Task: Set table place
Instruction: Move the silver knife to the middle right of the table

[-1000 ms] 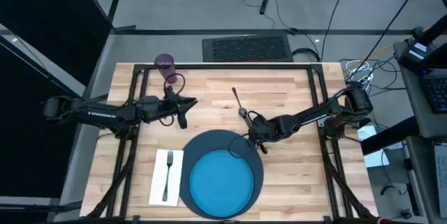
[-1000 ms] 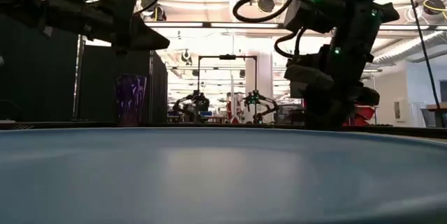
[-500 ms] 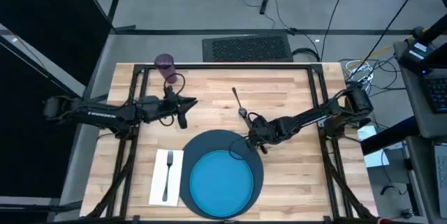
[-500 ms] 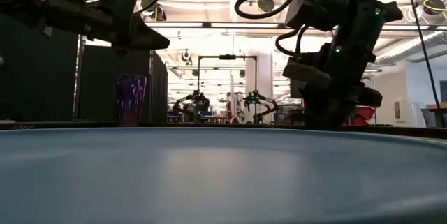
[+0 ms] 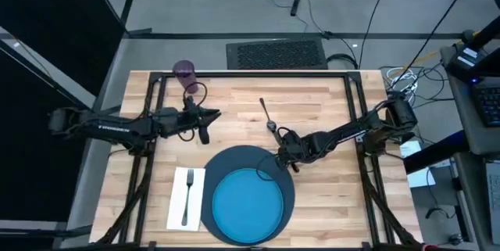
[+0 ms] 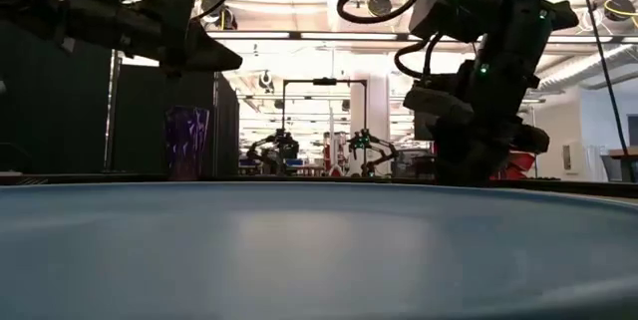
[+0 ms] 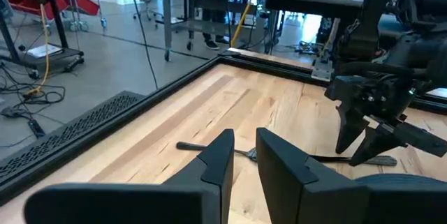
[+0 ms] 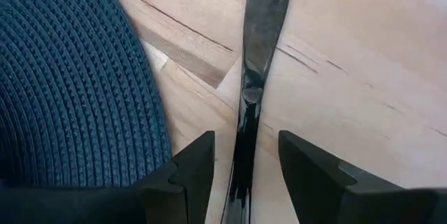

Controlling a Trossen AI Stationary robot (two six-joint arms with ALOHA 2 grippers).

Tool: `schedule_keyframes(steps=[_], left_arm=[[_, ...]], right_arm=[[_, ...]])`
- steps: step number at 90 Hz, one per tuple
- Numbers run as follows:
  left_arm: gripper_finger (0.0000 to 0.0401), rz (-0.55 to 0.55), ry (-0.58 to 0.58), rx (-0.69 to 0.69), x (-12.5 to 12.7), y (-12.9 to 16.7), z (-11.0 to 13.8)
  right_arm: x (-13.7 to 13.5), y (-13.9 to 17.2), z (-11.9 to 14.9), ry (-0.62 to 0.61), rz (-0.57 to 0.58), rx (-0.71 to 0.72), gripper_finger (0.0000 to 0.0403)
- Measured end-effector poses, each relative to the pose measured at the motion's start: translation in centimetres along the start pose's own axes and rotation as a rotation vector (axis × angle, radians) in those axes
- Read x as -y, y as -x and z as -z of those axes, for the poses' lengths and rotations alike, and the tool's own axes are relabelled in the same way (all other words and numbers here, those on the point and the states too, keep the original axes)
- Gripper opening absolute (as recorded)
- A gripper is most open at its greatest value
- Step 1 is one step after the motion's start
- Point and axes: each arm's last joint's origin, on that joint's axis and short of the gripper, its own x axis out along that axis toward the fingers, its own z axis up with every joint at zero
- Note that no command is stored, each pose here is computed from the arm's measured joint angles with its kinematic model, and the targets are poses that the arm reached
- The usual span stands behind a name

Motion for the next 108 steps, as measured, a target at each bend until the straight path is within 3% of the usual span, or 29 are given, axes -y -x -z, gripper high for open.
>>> schedule_keyframes(steps=[27, 48, 81, 95, 108], left_arm=[[0.0047, 0.000, 0.000, 0.000, 0.0, 0.0, 0.0], [0.0047, 0.000, 0.000, 0.001, 0.0, 0.0, 0.0], [0.0047, -0.001, 0.000, 0.001, 0.0, 0.0, 0.0], [0.0047, -0.001, 0.000, 0.001, 0.0, 0.0, 0.0], [0.0047, -0.001, 0.001, 0.001, 0.0, 0.0, 0.0]], right_arm=[[-1.4, 1.0, -1.0, 0.032, -0.024, 0.057, 0.0144], [-0.5, 1.0, -0.8, 0.025, 0.078, 0.069, 0.0144], [-1.1, 1.0, -1.1, 0.011, 0.027, 0.107, 0.0144], [-0.4, 0.8, -1.5, 0.018, 0.081, 0.098, 0.0144], [-1.1, 0.8, -1.3, 0.016, 0.031, 0.115, 0.0144]])
